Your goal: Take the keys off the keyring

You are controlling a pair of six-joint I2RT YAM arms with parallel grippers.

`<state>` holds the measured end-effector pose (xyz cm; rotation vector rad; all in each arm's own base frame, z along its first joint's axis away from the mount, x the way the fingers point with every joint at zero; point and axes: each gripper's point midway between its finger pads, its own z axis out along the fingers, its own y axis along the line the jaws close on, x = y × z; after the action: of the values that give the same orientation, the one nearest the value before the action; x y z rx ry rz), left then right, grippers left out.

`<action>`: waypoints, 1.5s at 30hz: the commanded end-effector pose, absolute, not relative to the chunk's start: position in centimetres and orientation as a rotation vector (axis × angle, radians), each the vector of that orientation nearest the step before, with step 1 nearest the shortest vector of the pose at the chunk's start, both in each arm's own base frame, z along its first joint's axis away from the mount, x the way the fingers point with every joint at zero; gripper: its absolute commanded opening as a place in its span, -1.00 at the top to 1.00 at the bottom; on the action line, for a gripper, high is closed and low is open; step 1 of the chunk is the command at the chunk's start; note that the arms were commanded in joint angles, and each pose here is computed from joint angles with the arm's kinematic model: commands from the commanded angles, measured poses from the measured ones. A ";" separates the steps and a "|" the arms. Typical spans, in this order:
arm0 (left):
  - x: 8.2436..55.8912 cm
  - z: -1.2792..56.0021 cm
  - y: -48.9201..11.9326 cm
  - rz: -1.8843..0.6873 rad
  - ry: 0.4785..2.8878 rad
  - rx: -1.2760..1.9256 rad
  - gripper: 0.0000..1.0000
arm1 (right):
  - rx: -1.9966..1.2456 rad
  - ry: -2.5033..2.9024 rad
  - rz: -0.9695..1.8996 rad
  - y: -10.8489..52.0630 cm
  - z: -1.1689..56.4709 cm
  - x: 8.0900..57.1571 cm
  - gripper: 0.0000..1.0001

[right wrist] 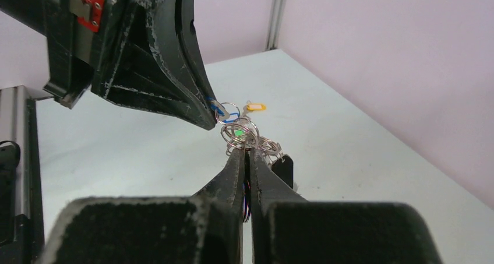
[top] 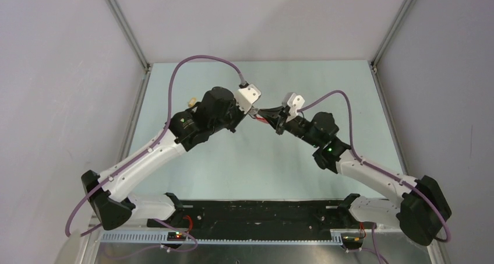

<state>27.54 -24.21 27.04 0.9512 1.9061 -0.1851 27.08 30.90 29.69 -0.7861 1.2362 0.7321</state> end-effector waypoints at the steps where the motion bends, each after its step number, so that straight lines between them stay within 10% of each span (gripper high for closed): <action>1: 27.4 29.5 -24.5 -0.223 1.816 0.946 1.00 | -0.800 1.219 0.800 29.5 30.6 26.3 1.00; 23: 27.5 30.1 -24.0 -0.196 1.777 0.952 0.99 | -0.987 1.093 1.046 27.7 29.5 22.5 1.00; 28: 26.7 30.3 -24.5 -0.240 1.726 1.013 1.00 | -1.101 1.044 1.078 27.8 29.0 20.6 -0.02; 31: 26.1 30.3 -25.2 -0.284 1.692 1.058 0.99 | -1.094 1.039 1.065 27.6 29.3 20.5 -0.16; 45: 24.7 29.7 -26.9 -0.361 1.663 1.143 1.00 | -1.067 0.855 1.029 28.2 33.7 17.9 0.28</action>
<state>25.13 -25.80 27.75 1.1358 1.7544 -0.3086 20.30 27.58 30.92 -1.0288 1.0227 1.0649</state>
